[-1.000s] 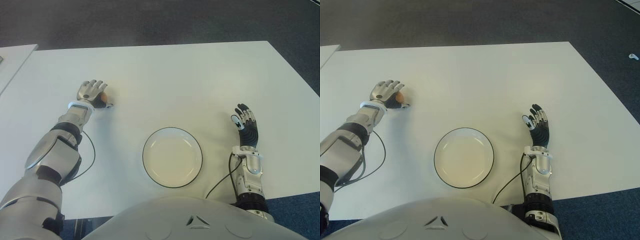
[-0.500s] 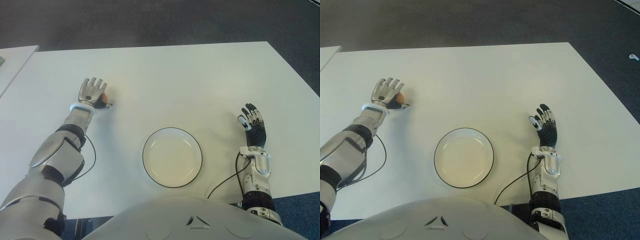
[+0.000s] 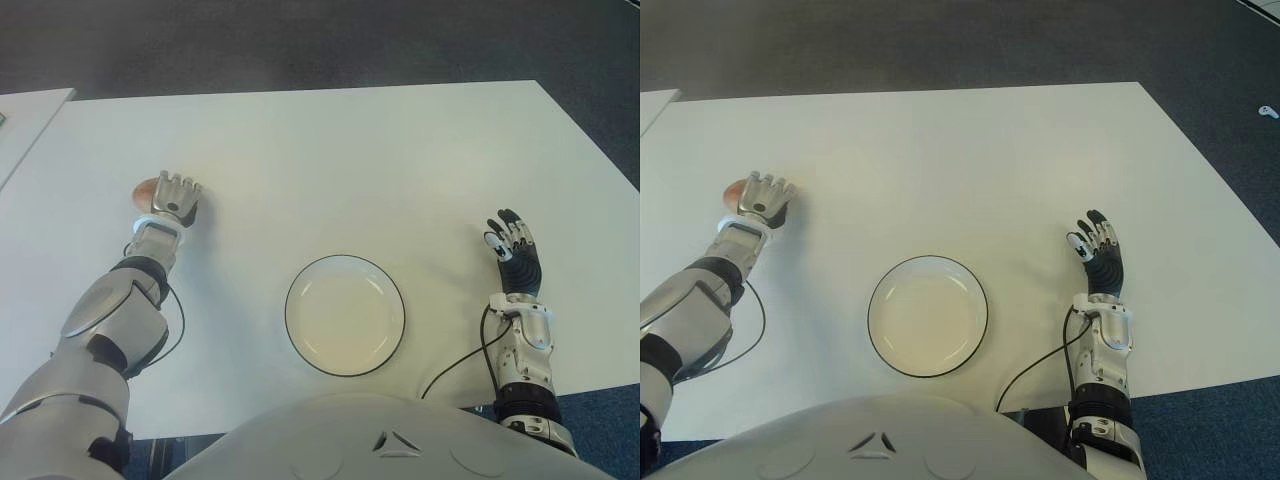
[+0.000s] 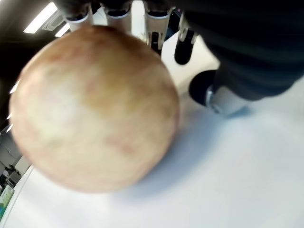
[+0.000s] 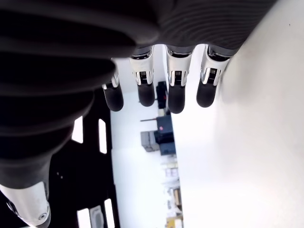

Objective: Put the apples into the plate.

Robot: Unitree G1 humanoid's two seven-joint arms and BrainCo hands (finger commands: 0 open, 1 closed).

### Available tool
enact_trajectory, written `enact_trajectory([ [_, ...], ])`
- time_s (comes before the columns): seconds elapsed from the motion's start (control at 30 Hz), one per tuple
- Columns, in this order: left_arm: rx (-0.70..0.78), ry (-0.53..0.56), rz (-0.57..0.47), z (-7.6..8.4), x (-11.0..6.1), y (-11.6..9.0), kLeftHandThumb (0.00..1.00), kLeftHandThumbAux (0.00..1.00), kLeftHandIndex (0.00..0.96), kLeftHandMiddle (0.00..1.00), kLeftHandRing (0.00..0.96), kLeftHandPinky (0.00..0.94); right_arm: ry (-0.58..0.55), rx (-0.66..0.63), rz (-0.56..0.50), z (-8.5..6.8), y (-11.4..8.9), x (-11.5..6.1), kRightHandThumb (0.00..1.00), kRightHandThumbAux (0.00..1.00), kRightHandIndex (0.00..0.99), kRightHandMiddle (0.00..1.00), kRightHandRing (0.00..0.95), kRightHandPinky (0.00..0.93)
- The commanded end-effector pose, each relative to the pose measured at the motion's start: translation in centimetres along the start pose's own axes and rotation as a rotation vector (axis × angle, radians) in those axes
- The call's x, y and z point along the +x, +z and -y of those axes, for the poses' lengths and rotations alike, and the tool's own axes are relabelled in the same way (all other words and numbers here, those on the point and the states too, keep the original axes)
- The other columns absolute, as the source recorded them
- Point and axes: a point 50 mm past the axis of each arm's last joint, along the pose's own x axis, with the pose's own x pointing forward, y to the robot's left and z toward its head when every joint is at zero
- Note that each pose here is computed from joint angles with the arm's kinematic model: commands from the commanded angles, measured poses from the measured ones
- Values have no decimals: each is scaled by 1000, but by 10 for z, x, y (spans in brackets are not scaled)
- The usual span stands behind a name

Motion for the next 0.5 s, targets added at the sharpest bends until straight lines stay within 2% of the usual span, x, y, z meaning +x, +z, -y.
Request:
enact_trajectory([
  [0.03,-71,-148,91,31,-18,26,809,657,419,594,655,614,-33,36,-102,6,-16,-9,276,656,126,148,157,177],
  [0.33,-175,-108,117,30,-19,23,854,651,439,606,707,646,-37,84,-51,2,-14,-5,306,661,146,192,203,224],
  [0.37,-185,-106,117,30,-19,23,853,652,441,565,708,646,-33,80,-52,1,-14,-5,308,665,148,195,207,227],
  [0.5,-222,-106,115,29,-19,22,851,654,445,510,710,644,-43,58,-64,4,-11,-5,308,682,147,203,216,235],
])
